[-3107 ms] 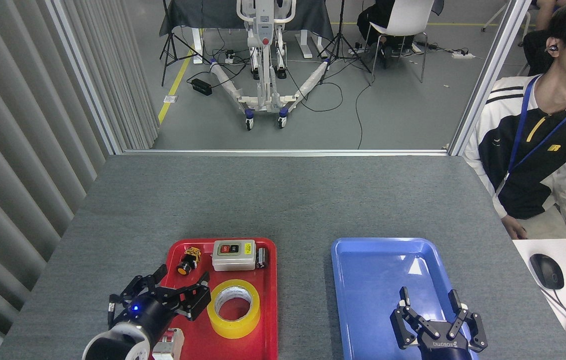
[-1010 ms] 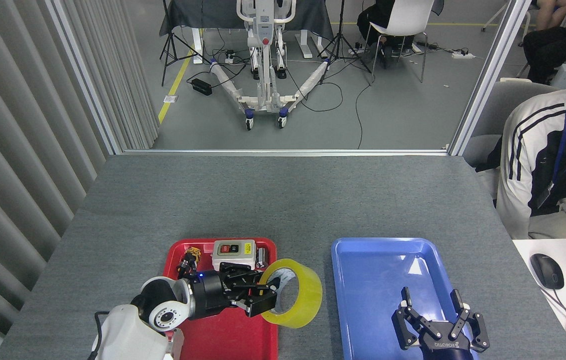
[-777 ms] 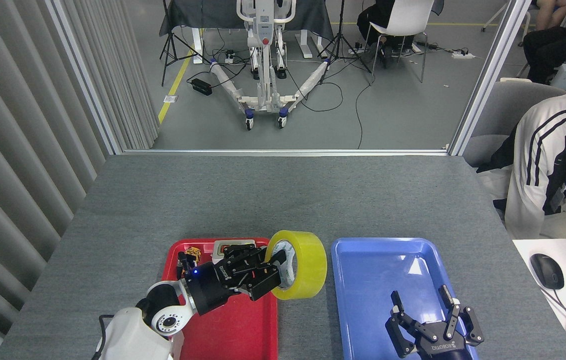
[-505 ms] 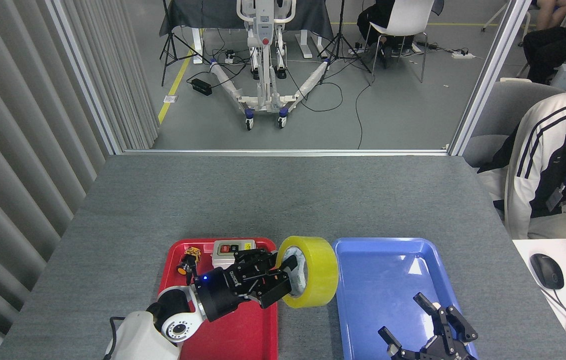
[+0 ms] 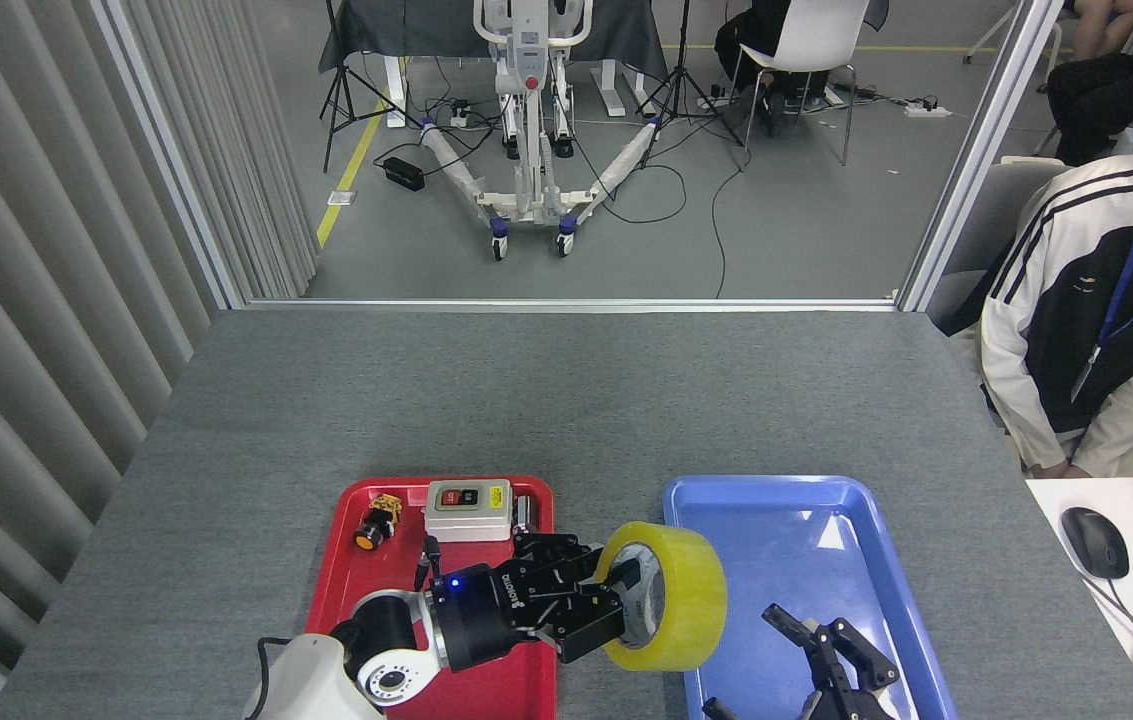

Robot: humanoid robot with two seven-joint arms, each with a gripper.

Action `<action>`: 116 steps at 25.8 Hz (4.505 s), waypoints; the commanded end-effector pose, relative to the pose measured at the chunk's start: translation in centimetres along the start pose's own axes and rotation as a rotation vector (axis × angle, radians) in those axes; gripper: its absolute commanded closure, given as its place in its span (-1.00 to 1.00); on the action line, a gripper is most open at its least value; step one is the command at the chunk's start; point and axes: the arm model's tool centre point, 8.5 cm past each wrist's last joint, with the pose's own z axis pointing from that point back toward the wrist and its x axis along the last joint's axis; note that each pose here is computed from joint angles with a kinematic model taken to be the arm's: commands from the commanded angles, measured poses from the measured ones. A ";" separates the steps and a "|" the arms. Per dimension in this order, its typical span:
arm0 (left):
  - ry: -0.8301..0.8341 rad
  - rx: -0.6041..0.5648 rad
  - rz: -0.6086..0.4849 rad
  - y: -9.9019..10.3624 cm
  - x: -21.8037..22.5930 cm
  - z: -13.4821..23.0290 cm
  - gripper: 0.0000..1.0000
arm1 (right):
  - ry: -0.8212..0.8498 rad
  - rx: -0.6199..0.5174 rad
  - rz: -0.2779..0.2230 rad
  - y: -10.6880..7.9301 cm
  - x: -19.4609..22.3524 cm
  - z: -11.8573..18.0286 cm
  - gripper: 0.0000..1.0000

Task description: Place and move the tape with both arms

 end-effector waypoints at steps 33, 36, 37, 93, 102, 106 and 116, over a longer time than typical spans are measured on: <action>0.236 0.279 0.086 2.2 -1.8 3.7 -1.00 | -0.076 0.060 -0.014 1.9 2.9 -1.0 1.00; 0.472 0.478 0.155 2.7 -4.1 9.9 -1.00 | 0.052 0.105 0.060 1.8 0.5 -0.7 0.97; 0.552 0.537 0.151 2.7 -4.9 12.1 -1.00 | 0.115 0.136 0.083 1.9 -0.4 -0.7 0.92; 1.197 0.331 -0.313 -3.0 -2.8 22.0 -1.00 | 0.886 0.088 0.114 0.9 -6.1 0.4 -0.99; 1.131 0.283 -0.232 -3.4 -3.9 19.4 -1.00 | 0.896 0.186 0.033 2.0 -5.9 0.7 -0.99; 1.132 0.281 -0.231 -3.4 -3.9 19.4 -1.00 | 0.897 0.186 0.035 2.1 -5.9 0.8 -0.99; 1.127 0.275 -0.231 -3.4 -4.0 19.6 -1.00 | 0.872 0.204 0.022 2.4 -5.6 0.6 -1.00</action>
